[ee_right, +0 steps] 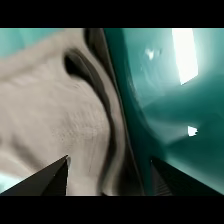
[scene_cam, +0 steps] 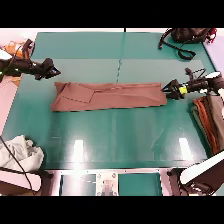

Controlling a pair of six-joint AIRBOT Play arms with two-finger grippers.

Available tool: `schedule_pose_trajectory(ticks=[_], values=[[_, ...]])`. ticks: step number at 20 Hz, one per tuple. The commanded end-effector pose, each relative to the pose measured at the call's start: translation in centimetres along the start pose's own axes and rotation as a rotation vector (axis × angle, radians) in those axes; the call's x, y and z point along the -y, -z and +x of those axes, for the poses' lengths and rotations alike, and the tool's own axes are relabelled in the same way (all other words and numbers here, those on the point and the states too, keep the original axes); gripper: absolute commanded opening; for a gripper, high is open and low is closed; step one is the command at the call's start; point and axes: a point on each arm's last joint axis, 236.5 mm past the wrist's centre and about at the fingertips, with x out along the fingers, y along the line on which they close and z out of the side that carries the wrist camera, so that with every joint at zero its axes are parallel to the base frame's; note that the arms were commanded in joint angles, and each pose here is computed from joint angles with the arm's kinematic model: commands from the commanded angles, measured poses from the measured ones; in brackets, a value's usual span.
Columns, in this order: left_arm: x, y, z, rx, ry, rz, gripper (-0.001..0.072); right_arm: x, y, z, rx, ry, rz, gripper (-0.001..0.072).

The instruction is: Fold the shirts.

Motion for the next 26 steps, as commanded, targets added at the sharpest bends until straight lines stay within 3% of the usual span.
schedule_pose_trajectory(ticks=[1, 3, 4, 5, 13, 20, 26], values=[[1.6, 1.3, 0.9, -0.045, 0.019, 0.055, 0.0022, 0.8, 1.9, 3.6, -0.113, 0.011, -0.024, 0.0570], [3.6, 2.0, 2.3, -0.058, 0.033, 0.095, 0.0022, 1.1, 1.8, 4.5, -0.114, 0.016, -0.027, 0.0546], [4.8, 2.5, 3.2, -0.066, 0.042, 0.116, 0.0022, 0.9, 1.3, 4.6, -0.097, 0.012, -0.029, 0.0336], [6.0, 3.1, 4.3, -0.074, 0.051, 0.141, 0.0022, 0.2, 0.8, 4.4, -0.077, -0.012, -0.042, 0.0052], [14.3, 12.5, 17.4, -0.187, 0.104, 0.288, 0.0021, -10.2, 0.4, -5.3, 0.002, -0.065, -0.278, 0.0024], [21.5, 21.6, 26.0, -0.257, 0.224, 0.259, 0.0021, -23.2, 8.5, -14.4, 0.098, -0.116, -0.550, 0.0025], [23.1, 23.3, 26.8, -0.323, 0.259, 0.216, 0.0022, -25.4, 10.9, -13.9, 0.066, -0.122, -0.606, 0.0025]])
